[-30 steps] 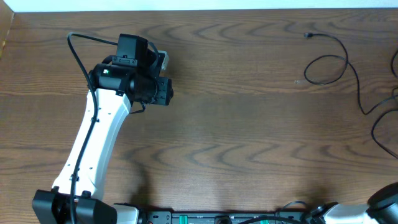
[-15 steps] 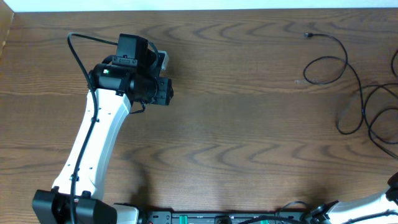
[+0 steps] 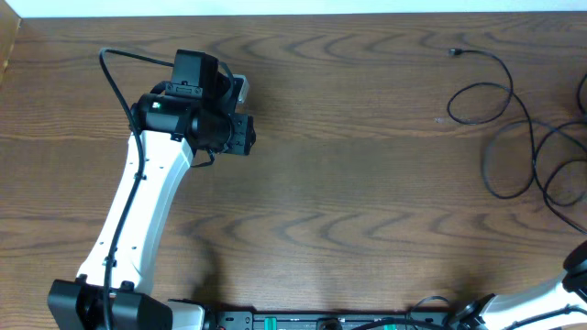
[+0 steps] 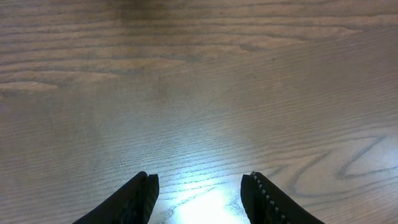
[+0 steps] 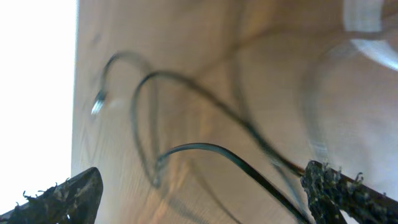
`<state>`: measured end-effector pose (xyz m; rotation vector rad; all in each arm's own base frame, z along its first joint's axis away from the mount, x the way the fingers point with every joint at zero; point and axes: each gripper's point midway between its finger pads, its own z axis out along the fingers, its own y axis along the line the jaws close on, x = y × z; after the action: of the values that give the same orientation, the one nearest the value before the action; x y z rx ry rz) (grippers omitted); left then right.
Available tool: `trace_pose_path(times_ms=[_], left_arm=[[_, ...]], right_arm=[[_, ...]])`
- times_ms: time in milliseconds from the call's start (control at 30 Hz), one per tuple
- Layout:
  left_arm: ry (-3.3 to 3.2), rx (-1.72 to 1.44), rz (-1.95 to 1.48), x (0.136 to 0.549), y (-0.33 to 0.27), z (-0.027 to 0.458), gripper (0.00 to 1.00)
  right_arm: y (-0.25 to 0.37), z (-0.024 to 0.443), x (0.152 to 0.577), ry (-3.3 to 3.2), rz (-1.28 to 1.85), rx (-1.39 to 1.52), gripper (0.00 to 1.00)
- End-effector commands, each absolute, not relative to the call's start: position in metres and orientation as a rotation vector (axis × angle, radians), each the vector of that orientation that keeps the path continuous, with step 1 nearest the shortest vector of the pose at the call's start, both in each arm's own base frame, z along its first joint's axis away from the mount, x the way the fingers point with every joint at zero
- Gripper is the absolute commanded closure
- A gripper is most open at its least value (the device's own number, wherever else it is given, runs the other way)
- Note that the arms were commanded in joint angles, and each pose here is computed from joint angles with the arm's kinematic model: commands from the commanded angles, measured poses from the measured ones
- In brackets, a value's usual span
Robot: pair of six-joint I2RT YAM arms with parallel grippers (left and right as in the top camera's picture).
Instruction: Untangle cables
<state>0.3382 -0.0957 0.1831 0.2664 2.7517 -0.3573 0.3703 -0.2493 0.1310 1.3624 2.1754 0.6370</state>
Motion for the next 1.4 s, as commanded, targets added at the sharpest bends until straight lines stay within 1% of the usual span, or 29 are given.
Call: trace_pose_path(times_ms=[0, 67, 133, 200, 233, 267, 300, 367, 433, 500, 600, 700, 767, 833, 867, 900, 933, 967, 1000, 1067, 1133, 1167, 1233, 1333, 1367], left_arm=[[2.760, 0.268, -0.340, 0.338, -0.092, 0.180, 0.51], [2.760, 0.269, -0.340, 0.338, -0.092, 0.180, 0.51], [2.760, 0.268, -0.340, 0.338, -0.092, 0.180, 0.51], [2.761, 0.268, -0.340, 0.338, -0.092, 0.180, 0.51], [2.761, 0.268, -0.340, 0.338, -0.092, 0.180, 0.51], [2.761, 0.268, -0.340, 0.338, -0.092, 0.180, 0.51], [2.761, 0.269, -0.340, 0.338, -0.092, 0.180, 0.51], [2.761, 0.268, -0.340, 0.338, -0.092, 0.180, 0.51], [2.761, 0.269, -0.341, 0.338, -0.093, 0.180, 0.51], [2.761, 0.268, -0.341, 0.338, -0.092, 0.180, 0.51], [2.761, 0.268, -0.341, 0.338, -0.092, 0.180, 0.51], [2.762, 0.268, -0.341, 0.338, -0.093, 0.180, 0.51], [2.762, 0.268, -0.341, 0.338, -0.093, 0.180, 0.51], [2.762, 0.268, -0.341, 0.338, -0.093, 0.180, 0.51], [2.762, 0.268, -0.341, 0.338, -0.093, 0.180, 0.51], [2.761, 0.269, -0.341, 0.338, -0.093, 0.180, 0.50], [2.761, 0.269, -0.341, 0.338, -0.093, 0.180, 0.51], [2.761, 0.269, -0.341, 0.338, -0.093, 0.180, 0.51], [2.761, 0.268, -0.341, 0.338, -0.093, 0.180, 0.51], [2.761, 0.268, -0.342, 0.338, -0.093, 0.180, 0.51], [2.761, 0.268, -0.342, 0.338, -0.093, 0.180, 0.50], [2.761, 0.269, -0.341, 0.338, -0.093, 0.180, 0.51], [2.761, 0.269, -0.341, 0.338, -0.093, 0.180, 0.51], [2.761, 0.269, -0.341, 0.338, -0.093, 0.180, 0.50], [2.762, 0.269, -0.341, 0.338, -0.093, 0.180, 0.51]], right_arm=[[-0.214, 0.147, 0.397, 2.281, 0.673, 0.936, 0.01], [-0.215, 0.137, 0.400, 2.367, 0.507, 0.842, 0.01], [-0.225, 0.125, 0.396, 2.440, 0.303, 0.861, 0.01], [-0.243, 0.115, 0.385, 2.508, 0.001, 0.909, 0.01], [-0.251, 0.114, 0.378, 2.522, -0.128, 0.952, 0.01], [-0.265, 0.114, 0.364, 2.502, -0.338, 1.071, 0.01], [-0.273, 0.116, 0.353, 2.479, -0.461, 1.149, 0.01], [-0.280, 0.120, 0.339, 2.399, -0.608, 1.297, 0.01], [-0.282, 0.123, 0.332, 2.324, -0.660, 1.402, 0.01], [-0.281, 0.123, 0.334, 2.245, -0.630, 1.489, 0.01], [-0.278, 0.124, 0.354, 2.201, -0.513, 1.479, 0.01], [-0.270, 0.131, 0.392, 2.226, -0.331, 1.288, 0.01], [-0.261, 0.142, 0.423, 2.226, -0.190, 1.102, 0.01], [-0.250, 0.156, 0.444, 2.194, -0.063, 1.005, 0.01], [-0.240, 0.165, 0.457, 2.177, 0.034, 0.939, 0.01], [-0.211, 0.183, 0.478, 2.155, 0.240, 0.788, 0.01], [-0.193, 0.194, 0.486, 2.141, 0.365, 0.701, 0.01], [-0.174, 0.203, 0.492, 2.127, 0.477, 0.626, 0.01], [-0.142, 0.215, 0.497, 2.108, 0.653, 0.511, 0.01], [-0.113, 0.216, 0.496, 2.129, 0.778, 0.454, 0.01], [-0.095, 0.205, 0.491, 2.191, 0.807, 0.466, 0.01], [-0.078, 0.191, 0.484, 2.274, 0.802, 0.472, 0.01], [-0.068, 0.173, 0.476, 2.372, 0.725, 0.493, 0.01], [-0.071, 0.146, 0.466, 2.508, 0.439, 0.561, 0.01], [-0.079, 0.139, 0.463, 2.532, 0.282, 0.615, 0.01]])
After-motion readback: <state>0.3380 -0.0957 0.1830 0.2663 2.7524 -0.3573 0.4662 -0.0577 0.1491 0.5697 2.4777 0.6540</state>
